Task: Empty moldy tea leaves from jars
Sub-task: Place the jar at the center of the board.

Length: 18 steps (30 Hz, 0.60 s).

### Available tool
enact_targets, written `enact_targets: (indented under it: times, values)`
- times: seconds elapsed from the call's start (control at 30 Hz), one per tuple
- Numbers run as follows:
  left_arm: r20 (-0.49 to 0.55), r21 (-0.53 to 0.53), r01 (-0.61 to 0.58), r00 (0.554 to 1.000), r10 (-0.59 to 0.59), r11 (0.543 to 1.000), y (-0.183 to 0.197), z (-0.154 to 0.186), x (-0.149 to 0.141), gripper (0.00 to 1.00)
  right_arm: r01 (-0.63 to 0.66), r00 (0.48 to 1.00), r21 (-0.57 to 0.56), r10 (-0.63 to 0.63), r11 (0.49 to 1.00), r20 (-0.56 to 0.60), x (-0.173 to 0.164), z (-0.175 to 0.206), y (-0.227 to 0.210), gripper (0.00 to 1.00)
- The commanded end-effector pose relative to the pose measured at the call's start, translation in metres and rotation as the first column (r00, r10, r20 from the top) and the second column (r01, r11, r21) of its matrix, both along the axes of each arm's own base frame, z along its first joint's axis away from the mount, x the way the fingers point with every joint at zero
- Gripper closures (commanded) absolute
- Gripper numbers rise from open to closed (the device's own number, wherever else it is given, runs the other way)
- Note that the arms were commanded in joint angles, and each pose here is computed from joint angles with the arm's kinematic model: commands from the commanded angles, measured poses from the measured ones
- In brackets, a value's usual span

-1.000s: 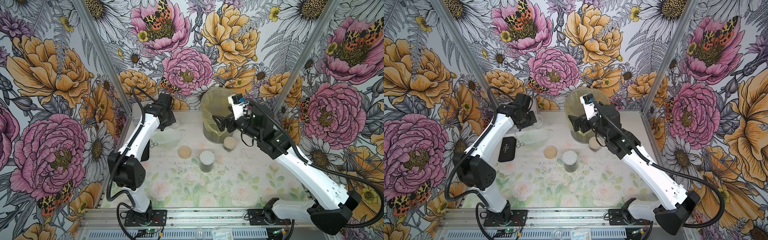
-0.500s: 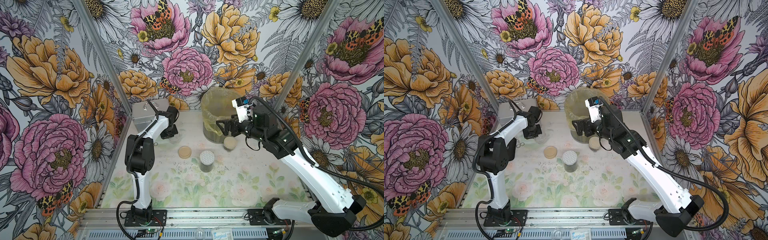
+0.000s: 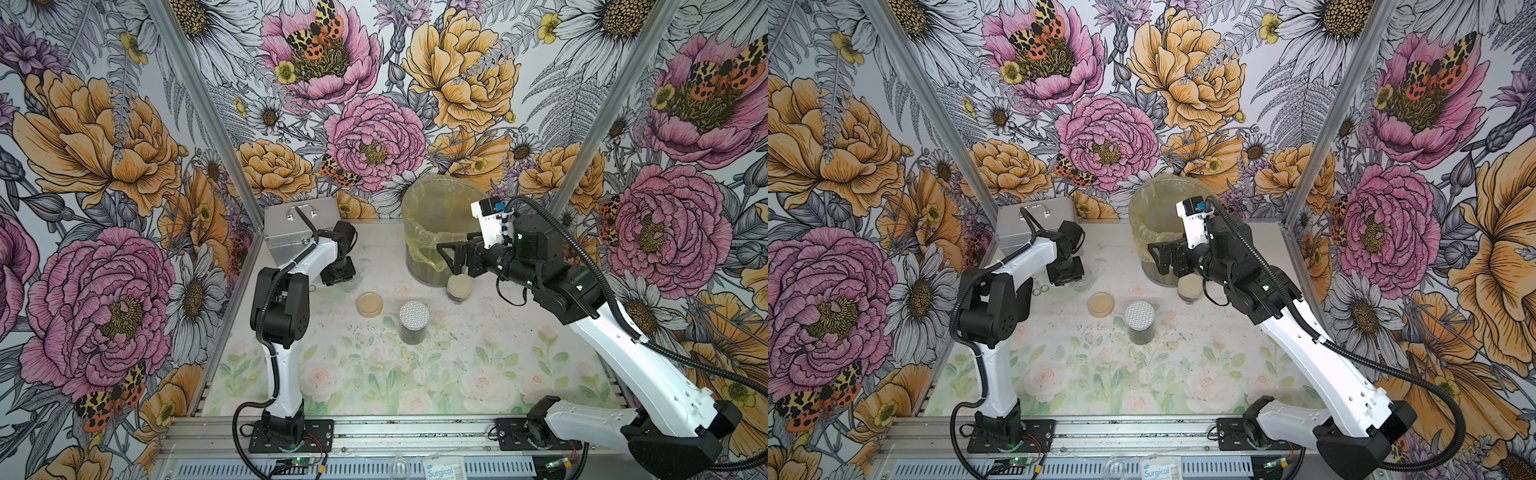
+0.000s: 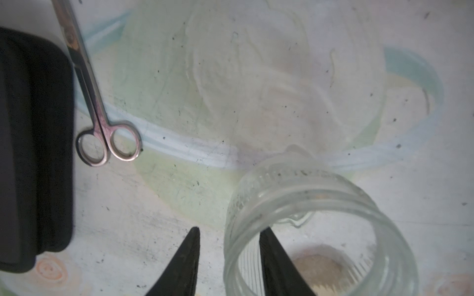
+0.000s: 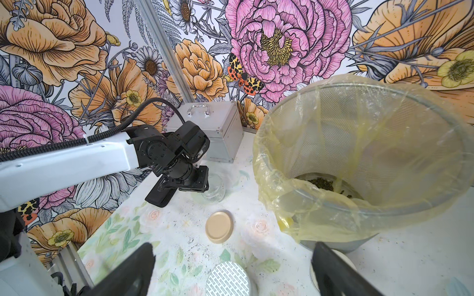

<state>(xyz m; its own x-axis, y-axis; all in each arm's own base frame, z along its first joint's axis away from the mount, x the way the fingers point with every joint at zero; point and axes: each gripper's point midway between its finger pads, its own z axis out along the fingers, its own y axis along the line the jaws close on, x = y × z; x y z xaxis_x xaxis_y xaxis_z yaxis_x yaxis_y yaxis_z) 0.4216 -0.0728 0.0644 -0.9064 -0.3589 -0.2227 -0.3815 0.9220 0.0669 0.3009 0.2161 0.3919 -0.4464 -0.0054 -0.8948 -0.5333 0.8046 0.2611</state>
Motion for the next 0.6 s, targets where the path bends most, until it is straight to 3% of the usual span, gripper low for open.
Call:
enact_targets:
  times: [0.0,0.17,0.37,0.47,0.57]
  values:
    - [0.044,-0.023,0.007,0.999,-0.006,1.000,-0.004,0.013,0.005,0.44,0.015,0.999,0.021,-0.014,1.000,-0.052,0.004,-0.011,-0.001,0.03]
    - [0.101,-0.039,0.010,0.995,-0.006,0.999,-0.004,0.038,0.006,0.33,0.045,0.994,0.047,-0.040,0.998,-0.104,0.010,-0.020,-0.006,0.04]
    - [0.260,-0.138,0.062,0.965,-0.025,0.989,-0.019,0.111,0.011,0.24,0.094,0.981,0.083,-0.078,0.992,-0.178,0.021,-0.033,-0.014,0.04]
    - [0.392,-0.161,0.159,0.916,-0.085,0.974,-0.036,0.170,0.006,0.19,0.114,0.972,0.104,-0.089,0.988,-0.215,0.026,-0.038,-0.018,0.04]
    - [0.494,-0.122,0.336,0.837,-0.236,0.934,-0.072,0.216,-0.010,0.13,0.127,0.962,0.126,-0.092,0.984,-0.255,0.028,-0.046,-0.024,0.05]
